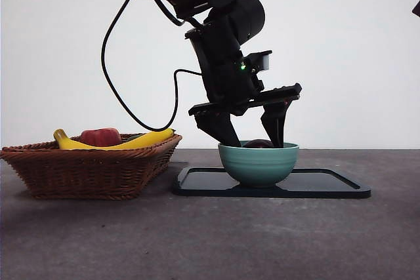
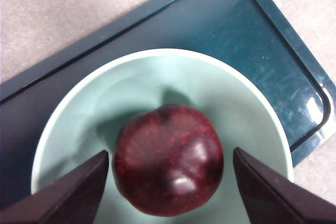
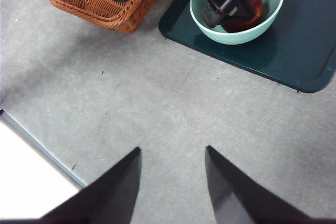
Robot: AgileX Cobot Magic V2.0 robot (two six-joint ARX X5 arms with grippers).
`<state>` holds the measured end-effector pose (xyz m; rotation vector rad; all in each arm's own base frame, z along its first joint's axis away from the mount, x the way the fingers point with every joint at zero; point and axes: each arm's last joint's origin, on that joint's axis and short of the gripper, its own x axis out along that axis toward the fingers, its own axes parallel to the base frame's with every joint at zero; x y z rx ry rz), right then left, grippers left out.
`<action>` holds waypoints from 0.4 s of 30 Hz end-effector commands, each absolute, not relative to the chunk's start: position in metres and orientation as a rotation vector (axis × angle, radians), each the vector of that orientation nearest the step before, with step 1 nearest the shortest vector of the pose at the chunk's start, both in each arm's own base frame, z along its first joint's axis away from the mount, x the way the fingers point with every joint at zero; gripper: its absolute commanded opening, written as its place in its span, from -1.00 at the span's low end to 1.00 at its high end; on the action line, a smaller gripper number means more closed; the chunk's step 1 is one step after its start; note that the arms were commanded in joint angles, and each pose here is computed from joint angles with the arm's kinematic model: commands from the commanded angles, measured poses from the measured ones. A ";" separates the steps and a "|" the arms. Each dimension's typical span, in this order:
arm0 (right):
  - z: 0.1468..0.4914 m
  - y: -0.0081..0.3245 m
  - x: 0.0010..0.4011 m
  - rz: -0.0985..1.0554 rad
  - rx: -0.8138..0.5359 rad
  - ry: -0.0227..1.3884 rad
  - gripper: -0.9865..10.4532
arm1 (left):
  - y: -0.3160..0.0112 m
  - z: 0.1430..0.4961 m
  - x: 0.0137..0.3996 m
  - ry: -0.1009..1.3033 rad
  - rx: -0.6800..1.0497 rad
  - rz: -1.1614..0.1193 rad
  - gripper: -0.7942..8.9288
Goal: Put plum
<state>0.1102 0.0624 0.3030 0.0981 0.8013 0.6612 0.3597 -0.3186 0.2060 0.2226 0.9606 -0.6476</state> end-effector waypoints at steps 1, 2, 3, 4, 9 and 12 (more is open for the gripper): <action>0.304 0.064 0.111 0.665 0.101 0.802 -0.49 | -0.328 0.199 0.361 0.959 0.242 -0.662 -0.09; 0.304 0.064 0.111 0.665 0.101 0.803 -0.49 | -0.328 0.197 0.361 0.965 0.244 -0.661 -0.14; 0.304 0.064 0.111 0.665 0.101 0.803 -0.49 | -0.328 0.196 0.361 0.970 0.247 -0.660 -0.15; 0.304 0.064 0.111 0.665 0.101 0.803 -0.49 | -0.328 0.194 0.361 0.976 0.248 -0.659 -0.15; 0.304 0.064 0.111 0.665 0.101 0.803 -0.49 | -0.328 0.194 0.361 0.976 0.249 -0.659 -0.29; 0.304 0.064 0.111 0.665 0.101 0.803 -0.49 | -0.328 0.195 0.361 0.972 0.247 -0.660 -0.29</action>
